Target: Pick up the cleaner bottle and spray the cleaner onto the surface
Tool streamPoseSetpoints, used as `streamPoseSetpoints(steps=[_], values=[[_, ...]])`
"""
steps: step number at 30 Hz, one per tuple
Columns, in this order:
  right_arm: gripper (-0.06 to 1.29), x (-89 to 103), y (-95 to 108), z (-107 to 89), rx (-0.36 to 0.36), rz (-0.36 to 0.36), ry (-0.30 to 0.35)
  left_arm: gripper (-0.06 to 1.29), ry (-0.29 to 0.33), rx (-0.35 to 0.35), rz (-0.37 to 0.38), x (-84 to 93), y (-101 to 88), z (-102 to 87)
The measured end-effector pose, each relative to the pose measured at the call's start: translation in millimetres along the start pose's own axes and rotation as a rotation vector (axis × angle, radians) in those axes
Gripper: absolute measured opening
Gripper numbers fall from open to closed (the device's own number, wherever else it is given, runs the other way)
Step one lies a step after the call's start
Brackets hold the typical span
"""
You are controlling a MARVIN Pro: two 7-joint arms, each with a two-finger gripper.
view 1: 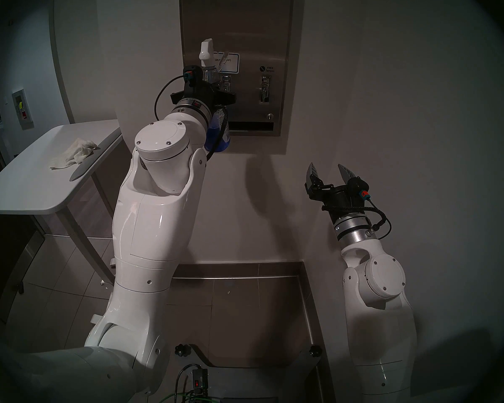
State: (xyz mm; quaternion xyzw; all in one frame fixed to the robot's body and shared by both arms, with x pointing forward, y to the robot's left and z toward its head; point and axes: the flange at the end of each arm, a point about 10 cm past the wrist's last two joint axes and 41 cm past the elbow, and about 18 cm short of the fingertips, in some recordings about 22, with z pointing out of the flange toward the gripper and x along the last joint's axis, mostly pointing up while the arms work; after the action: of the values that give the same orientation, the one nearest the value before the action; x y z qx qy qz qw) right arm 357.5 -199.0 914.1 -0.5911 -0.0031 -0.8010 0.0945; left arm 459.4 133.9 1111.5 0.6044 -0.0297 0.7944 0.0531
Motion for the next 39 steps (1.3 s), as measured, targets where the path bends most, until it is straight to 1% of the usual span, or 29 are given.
streamPoseSetpoints(steps=[11,19,29,39], values=[[1.24,-0.1,0,0.0,0.000,0.000,0.000,0.40,0.035,-0.016,0.015,15.3,6.4,7.0],[1.24,-0.2,0,0.0,0.000,0.000,0.000,0.40,0.055,-0.008,0.020,25.2,5.1,14.3],[1.24,-0.2,0,0.0,0.000,0.000,0.000,0.40,0.054,-0.006,0.029,28.4,2.6,24.9],[1.24,0.1,0,0.0,0.000,0.000,0.000,0.40,0.058,-0.019,0.036,30.6,3.6,26.9]])
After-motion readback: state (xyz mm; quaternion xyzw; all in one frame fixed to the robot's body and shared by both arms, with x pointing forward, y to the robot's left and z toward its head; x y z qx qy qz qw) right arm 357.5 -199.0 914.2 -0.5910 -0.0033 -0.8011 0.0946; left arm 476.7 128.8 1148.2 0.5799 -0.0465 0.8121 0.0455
